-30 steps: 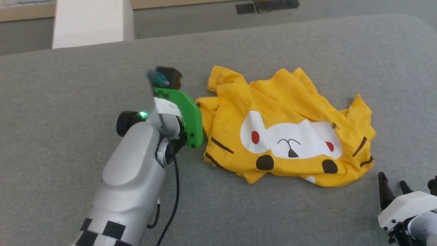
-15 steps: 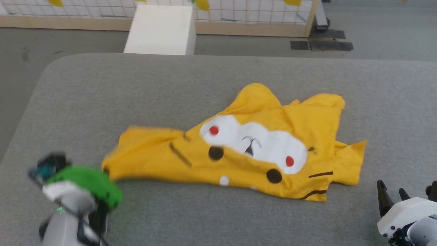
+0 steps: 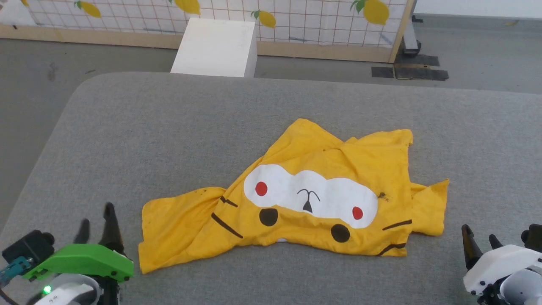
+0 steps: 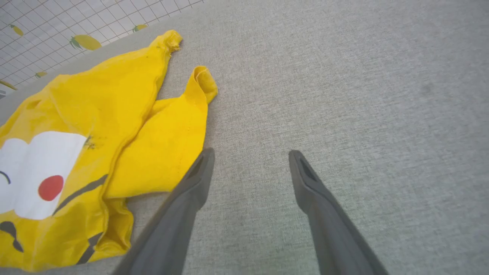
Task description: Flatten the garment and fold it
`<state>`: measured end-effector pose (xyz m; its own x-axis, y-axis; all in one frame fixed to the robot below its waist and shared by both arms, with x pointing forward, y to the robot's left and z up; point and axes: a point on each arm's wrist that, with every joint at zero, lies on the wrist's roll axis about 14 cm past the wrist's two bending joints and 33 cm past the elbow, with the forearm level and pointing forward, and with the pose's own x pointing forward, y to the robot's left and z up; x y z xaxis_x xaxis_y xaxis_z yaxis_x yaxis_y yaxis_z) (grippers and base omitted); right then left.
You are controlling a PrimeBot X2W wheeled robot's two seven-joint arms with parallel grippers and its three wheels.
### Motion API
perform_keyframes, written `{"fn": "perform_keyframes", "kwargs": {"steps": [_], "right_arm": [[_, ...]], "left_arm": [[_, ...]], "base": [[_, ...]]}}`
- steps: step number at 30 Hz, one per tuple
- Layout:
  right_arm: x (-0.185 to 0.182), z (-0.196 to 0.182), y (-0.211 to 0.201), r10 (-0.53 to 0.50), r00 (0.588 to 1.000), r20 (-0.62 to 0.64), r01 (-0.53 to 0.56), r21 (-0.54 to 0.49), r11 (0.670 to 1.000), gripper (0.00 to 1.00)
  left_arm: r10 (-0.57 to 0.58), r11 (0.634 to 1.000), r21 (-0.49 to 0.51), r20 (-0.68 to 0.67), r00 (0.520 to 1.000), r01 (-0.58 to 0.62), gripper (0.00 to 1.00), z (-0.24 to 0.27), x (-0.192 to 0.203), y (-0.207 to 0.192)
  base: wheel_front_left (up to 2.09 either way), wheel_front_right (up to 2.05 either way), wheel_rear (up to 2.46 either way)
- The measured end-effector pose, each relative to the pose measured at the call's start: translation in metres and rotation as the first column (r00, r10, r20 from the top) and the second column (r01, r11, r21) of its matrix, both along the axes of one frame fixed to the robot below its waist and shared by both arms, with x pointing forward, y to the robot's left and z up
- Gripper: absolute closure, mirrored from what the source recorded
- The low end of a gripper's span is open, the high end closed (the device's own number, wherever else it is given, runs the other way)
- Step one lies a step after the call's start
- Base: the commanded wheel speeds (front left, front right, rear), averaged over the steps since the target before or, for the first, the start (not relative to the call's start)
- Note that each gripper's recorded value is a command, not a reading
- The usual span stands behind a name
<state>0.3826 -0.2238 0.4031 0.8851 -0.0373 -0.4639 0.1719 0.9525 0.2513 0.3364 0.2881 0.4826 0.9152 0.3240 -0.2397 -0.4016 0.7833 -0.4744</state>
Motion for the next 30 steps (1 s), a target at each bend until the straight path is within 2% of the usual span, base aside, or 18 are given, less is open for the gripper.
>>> {"fn": "perform_keyframes", "kwargs": {"steps": [3,5,8,13,18,22,30], "right_arm": [[-0.003,0.001,-0.004,-0.011,1.000,0.003,0.011,-0.002,1.000,0.00],[-0.005,0.000,-0.006,-0.010,1.000,-0.009,0.010,-0.011,1.000,0.00],[-0.002,0.000,-0.003,0.014,0.999,-0.029,-0.015,-0.038,0.999,0.00],[0.030,0.016,0.013,0.095,0.994,-0.048,-0.099,-0.095,0.991,0.00],[0.061,0.016,0.036,0.186,0.969,-0.164,-0.213,-0.169,0.962,0.00],[0.074,0.003,0.039,0.196,0.937,-0.290,-0.264,-0.220,0.939,0.00],[0.083,-0.024,0.048,0.210,0.883,-0.420,-0.328,-0.234,0.915,0.00]], "left_arm": [[-0.040,0.982,0.186,0.138,0.990,0.014,0.00,0.032,0.006,0.000],[-0.071,0.960,0.278,0.183,0.980,0.018,0.00,0.039,0.007,-0.007],[-0.101,0.946,0.324,0.204,0.974,0.030,0.00,0.036,0.008,-0.018],[-0.112,0.952,0.301,0.166,0.980,0.058,0.00,0.015,0.011,-0.028],[-0.105,0.957,0.281,0.130,0.986,0.065,0.00,-0.001,0.017,-0.028],[-0.097,0.955,0.291,0.129,0.987,0.056,0.00,-0.002,0.025,-0.025],[-0.064,0.956,0.292,0.113,0.992,0.029,0.00,-0.009,0.025,-0.015]], "base": [[0.00,0.00,0.00],[0.00,0.00,0.00],[0.00,0.00,0.00],[0.00,0.00,0.00],[0.00,0.00,0.00],[0.00,0.00,0.00],[0.00,0.00,0.00]]}}
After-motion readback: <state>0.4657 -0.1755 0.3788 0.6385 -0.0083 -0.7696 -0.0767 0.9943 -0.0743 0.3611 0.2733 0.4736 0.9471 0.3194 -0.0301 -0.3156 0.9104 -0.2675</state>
